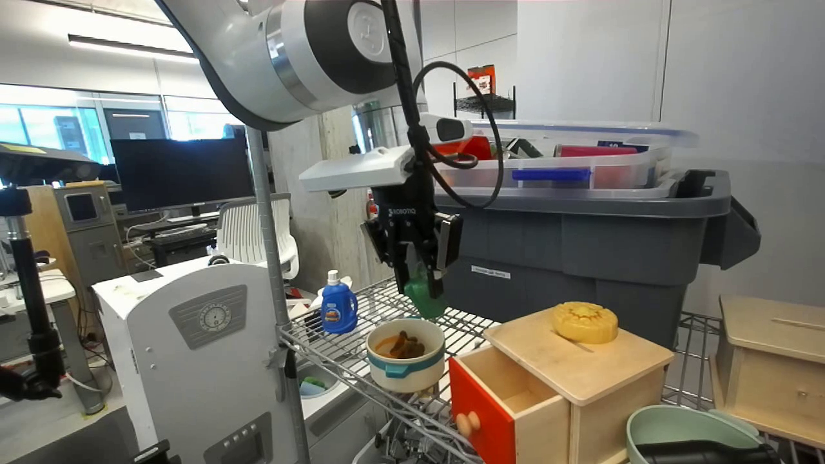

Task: Pick up the green pepper plush toy and put it in the boy to the left, pick up the light green object and put it in the bowl to the right

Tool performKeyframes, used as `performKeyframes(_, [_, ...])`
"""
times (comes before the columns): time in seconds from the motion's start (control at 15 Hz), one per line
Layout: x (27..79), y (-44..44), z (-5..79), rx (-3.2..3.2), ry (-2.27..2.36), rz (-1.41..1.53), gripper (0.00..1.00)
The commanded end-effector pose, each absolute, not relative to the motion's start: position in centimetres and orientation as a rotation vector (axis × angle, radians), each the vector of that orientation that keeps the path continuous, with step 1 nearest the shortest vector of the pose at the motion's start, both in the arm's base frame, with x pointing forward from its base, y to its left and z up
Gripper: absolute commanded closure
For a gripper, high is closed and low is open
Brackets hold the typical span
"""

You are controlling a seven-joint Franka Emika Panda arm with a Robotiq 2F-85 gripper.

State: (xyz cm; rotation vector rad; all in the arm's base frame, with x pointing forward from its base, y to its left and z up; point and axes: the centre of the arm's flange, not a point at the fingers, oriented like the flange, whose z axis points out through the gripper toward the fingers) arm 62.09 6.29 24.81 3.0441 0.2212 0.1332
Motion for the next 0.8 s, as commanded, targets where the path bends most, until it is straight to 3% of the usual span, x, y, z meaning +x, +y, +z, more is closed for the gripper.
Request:
performKeyframes(0.0, [64.0,7.9,25.5,3.025,0.242,0.104,0.75])
performKeyframes(0.6, [67.6,10.9,22.4,3.048,0.343,0.028,0.75])
performKeyframes(0.67, [67.6,11.2,22.1,3.045,0.349,0.018,0.63])
performKeyframes(0.73, [67.6,11.5,21.9,3.043,0.347,0.012,0.25])
